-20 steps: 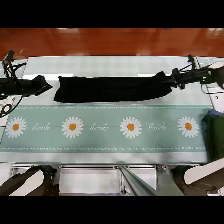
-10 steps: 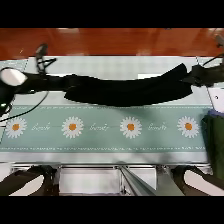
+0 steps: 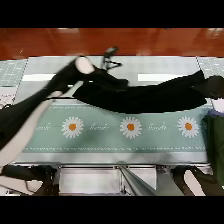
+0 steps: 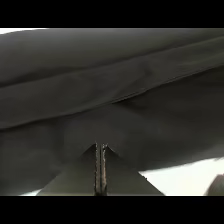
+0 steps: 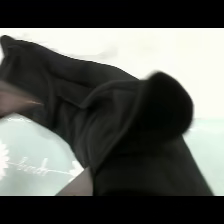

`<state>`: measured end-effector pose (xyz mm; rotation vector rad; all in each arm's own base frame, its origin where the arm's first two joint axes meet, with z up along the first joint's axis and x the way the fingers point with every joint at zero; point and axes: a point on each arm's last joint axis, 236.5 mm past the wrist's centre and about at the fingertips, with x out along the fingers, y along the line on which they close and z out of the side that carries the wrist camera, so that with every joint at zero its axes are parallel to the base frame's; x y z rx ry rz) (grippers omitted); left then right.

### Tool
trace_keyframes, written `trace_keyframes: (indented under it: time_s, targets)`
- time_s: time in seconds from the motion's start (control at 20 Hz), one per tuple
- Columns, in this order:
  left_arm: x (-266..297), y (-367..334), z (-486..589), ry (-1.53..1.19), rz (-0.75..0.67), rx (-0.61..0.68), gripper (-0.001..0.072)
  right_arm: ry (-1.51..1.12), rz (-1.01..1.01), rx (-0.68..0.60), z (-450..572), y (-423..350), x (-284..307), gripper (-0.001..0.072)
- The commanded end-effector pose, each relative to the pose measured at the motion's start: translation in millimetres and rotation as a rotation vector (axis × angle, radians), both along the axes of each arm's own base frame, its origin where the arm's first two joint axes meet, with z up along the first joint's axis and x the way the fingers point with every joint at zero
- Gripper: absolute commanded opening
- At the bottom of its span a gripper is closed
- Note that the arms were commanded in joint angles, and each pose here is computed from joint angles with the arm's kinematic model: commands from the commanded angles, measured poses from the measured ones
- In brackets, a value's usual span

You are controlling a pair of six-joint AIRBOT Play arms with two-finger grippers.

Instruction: Fold the shirts.

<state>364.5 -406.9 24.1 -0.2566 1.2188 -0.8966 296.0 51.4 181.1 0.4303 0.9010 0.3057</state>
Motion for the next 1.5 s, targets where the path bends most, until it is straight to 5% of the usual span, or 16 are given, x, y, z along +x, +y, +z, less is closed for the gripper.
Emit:
trace_keyframes:
  time_s: [0.0, 0.35, 0.6, 0.9, 1.2, 1.45]
  targets:
    - [-44.5, -64.8, -40.4, 0.120, -0.140, 0.042, 0.0018, -0.040, 0.014, 0.033, 17.9, 14.7, -18.3, 0.0023]
    - [-115.7, -127.9, -70.2, 0.158, -0.269, 0.049, 0.0019, -0.031, 0.026, 0.038, 18.3, 18.0, -23.3, 0.0023]
    - [-68.8, -72.0, -43.1, 0.186, -0.251, 0.070, 0.0019, -0.025, 0.038, 0.035, 16.1, 20.7, -22.3, 0.0023]
    - [43.1, 119.2, 36.5, -0.014, 0.138, 0.113, 0.0019, -0.020, 0.189, 0.139, -9.2, 96.8, 35.3, 0.0023]
    - [22.7, 283.7, 81.5, -0.133, 0.504, 0.104, 0.0019, 0.073, 0.323, 0.243, -87.7, 219.9, 109.8, 0.0023]
    - [-5.5, 321.8, 75.2, -0.135, 0.599, 0.117, 0.0019, 0.156, 0.406, 0.295, -137.8, 291.9, 138.7, 0.0023]
